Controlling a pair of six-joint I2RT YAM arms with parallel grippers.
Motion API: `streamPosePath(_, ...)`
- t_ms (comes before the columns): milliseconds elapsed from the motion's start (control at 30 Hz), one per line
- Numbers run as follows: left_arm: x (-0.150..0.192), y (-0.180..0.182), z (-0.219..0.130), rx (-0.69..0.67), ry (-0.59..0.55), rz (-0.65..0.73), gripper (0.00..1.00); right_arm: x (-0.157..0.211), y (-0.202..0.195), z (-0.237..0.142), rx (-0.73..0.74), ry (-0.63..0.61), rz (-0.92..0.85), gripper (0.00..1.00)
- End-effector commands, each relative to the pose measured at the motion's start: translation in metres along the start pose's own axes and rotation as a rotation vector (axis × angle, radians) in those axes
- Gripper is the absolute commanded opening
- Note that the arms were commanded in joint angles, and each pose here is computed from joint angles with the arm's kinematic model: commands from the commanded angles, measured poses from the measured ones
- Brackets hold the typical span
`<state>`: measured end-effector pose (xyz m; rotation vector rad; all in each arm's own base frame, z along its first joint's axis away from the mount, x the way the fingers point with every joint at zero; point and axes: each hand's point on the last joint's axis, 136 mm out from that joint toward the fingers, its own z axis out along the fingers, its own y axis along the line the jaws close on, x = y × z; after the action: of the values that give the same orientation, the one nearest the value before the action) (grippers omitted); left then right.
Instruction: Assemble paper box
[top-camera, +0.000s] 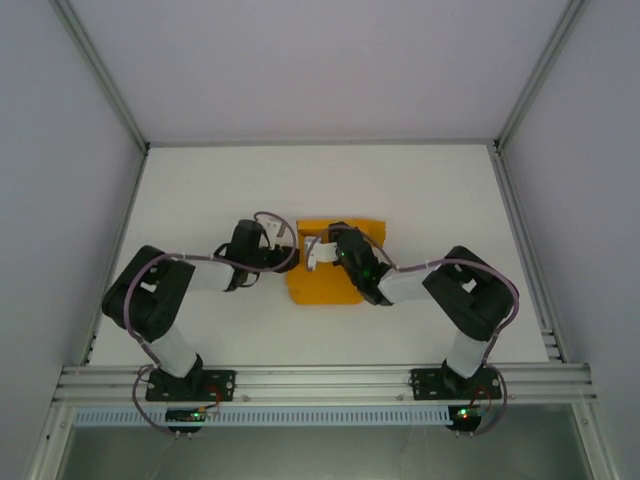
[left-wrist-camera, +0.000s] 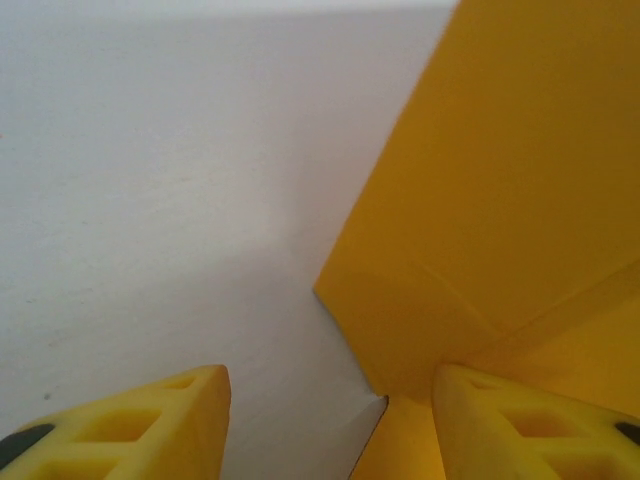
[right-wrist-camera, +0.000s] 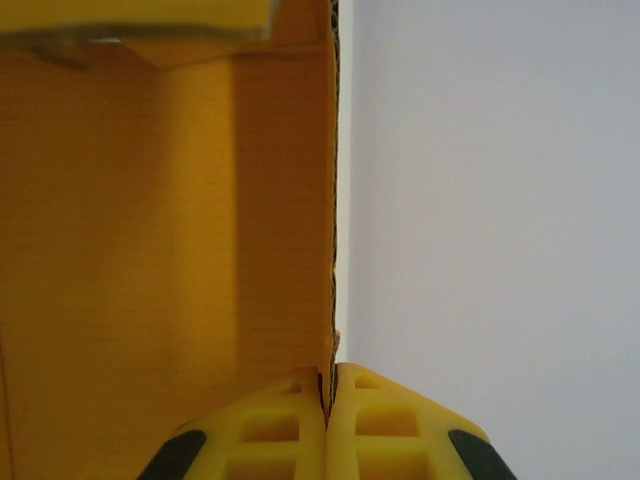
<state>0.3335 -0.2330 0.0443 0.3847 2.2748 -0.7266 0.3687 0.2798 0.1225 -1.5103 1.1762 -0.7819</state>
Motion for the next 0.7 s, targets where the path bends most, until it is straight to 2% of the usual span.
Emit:
streamPosePath(0,-0.027,-0.015,-0.014,0.0,-0.151,0.113,0.56,-0.006,-0.001,-0.011,0.045,-0.003,-0.055,0.04)
streamPosePath(267,-0.022,-0.02,-0.034,0.009,-0.19,0.149,0.62,-0.008,-0.008,-0.02,0.092,0.03,-0.072,0.04)
streamPosePath(667,-0.042,-0.034,-0.029,0.054,-0.224,0.199,0.65,-0.016,-0.023,-0.019,0.123,0.02,-0.053,0.03)
